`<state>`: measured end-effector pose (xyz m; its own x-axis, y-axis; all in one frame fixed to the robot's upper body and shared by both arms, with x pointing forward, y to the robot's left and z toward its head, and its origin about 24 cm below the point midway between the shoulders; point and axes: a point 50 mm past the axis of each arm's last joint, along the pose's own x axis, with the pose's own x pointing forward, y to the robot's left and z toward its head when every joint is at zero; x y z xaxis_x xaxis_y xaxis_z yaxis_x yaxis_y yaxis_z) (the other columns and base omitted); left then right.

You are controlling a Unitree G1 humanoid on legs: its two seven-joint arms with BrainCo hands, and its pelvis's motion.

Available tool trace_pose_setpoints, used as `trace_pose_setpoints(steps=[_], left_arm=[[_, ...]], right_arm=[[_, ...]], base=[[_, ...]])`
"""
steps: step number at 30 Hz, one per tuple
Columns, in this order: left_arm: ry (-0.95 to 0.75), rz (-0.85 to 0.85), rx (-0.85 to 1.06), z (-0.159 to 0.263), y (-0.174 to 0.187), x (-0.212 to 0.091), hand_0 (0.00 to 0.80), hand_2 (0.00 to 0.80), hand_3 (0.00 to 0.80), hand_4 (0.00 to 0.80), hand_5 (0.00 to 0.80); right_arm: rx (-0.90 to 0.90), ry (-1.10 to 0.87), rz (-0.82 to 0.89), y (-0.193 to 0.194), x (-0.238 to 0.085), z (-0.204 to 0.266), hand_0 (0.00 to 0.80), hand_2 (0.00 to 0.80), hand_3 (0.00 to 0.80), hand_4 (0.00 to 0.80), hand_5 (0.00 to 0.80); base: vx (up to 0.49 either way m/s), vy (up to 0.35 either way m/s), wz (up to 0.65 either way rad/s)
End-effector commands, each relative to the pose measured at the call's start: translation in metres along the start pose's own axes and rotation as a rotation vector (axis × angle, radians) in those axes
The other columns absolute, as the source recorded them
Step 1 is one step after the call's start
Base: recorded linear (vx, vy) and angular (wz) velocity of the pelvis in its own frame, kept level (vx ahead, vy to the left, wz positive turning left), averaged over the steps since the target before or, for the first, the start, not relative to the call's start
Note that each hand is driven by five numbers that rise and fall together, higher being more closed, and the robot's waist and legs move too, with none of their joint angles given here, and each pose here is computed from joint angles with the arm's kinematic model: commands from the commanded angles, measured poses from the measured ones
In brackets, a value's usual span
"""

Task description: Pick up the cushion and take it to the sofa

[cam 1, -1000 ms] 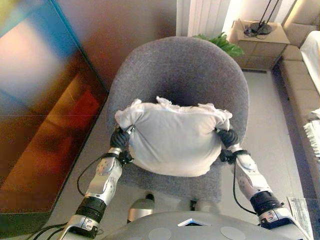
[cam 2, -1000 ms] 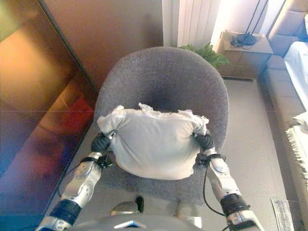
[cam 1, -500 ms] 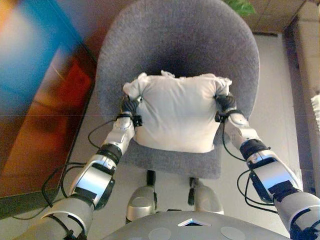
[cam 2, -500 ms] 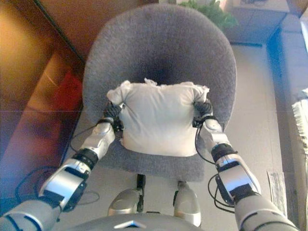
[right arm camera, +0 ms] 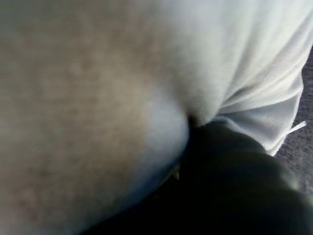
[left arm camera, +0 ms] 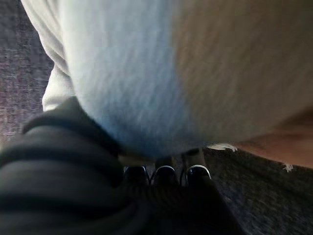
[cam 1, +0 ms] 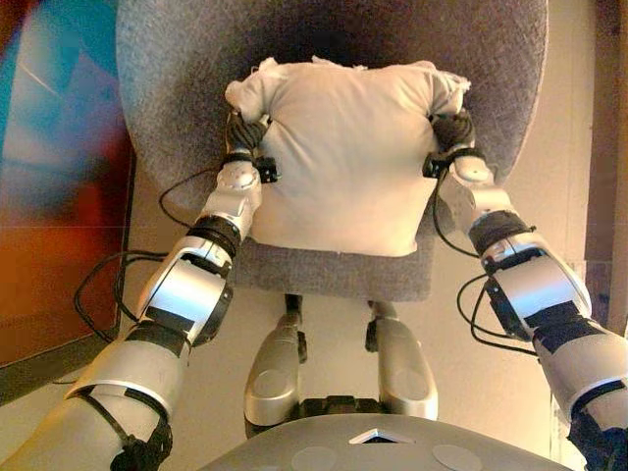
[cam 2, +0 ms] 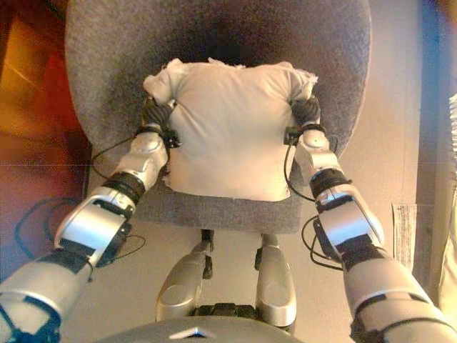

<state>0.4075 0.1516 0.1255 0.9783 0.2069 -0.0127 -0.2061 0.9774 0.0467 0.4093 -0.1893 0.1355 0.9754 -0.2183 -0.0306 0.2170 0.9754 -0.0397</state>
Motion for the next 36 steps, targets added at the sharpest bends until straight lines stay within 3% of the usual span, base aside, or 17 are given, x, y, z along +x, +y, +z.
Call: trace_pose_setpoints(steps=[1,16,30,36], left_arm=[[-0.073,-0.038,0.029,0.032,-0.024,0.005,0.000,0.000,0.000,0.000,0.000],[-0.273,-0.028,-0.028,0.063,0.001,0.003,0.000,0.000,0.000,0.000,0.000],[-0.248,-0.055,0.054,-0.001,0.060,-0.030,0.000,0.000,0.000,0.000,0.000],[-0.220,0.028,0.053,-0.019,0.091,-0.045,0.000,0.000,0.000,0.000,0.000]], right_arm=[[-0.029,-0.202,0.022,0.025,0.007,0.069,0.000,0.000,0.000,0.000,0.000],[-0.072,-0.504,-0.075,0.001,-0.009,0.109,0.000,0.000,0.000,0.000,0.000],[-0.143,-0.633,-0.235,-0.084,-0.041,0.099,0.000,0.000,0.000,0.000,0.000],[-0.201,-0.572,-0.331,-0.117,-0.057,0.062,0.000,0.000,0.000,0.000,0.000]], base=[[0.038,0.010,-0.02],[0.029,-0.001,0.00],[0.040,-0.017,0.02],[0.083,-0.013,0.06]])
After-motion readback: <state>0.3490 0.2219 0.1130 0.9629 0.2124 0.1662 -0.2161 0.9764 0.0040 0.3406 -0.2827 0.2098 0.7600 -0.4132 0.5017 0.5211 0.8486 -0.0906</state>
